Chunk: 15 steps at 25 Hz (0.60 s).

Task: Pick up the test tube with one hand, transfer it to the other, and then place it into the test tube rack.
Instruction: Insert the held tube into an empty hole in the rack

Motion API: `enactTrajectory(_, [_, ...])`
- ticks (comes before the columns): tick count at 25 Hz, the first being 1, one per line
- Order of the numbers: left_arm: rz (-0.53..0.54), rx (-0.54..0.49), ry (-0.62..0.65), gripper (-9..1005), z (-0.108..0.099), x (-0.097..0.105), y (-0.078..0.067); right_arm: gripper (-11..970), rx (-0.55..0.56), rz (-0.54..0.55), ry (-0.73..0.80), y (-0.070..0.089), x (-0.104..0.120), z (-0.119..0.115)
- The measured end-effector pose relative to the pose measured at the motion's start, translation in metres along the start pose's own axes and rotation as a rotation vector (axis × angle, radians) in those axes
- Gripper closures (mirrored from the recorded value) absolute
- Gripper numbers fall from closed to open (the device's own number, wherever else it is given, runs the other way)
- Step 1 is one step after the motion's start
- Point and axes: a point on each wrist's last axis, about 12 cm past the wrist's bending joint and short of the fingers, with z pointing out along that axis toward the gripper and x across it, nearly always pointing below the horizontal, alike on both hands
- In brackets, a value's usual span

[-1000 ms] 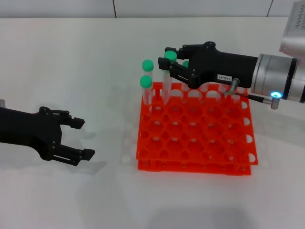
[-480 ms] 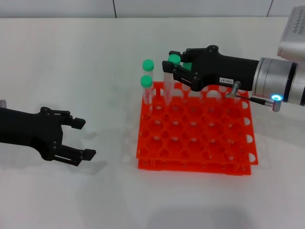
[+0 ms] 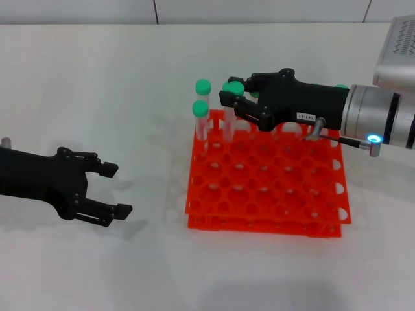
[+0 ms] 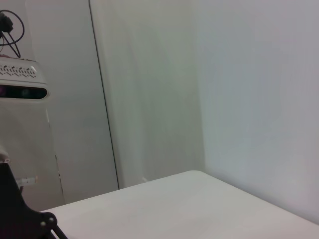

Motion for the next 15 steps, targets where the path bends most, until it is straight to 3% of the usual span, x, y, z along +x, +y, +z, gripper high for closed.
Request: enactTrajectory(15, [0.004, 0.004, -0.003, 108, 0.0015, -0.0024, 0.0005, 694, 0.007, 0.016, 0.017, -0.0006, 0.0065, -0.0012])
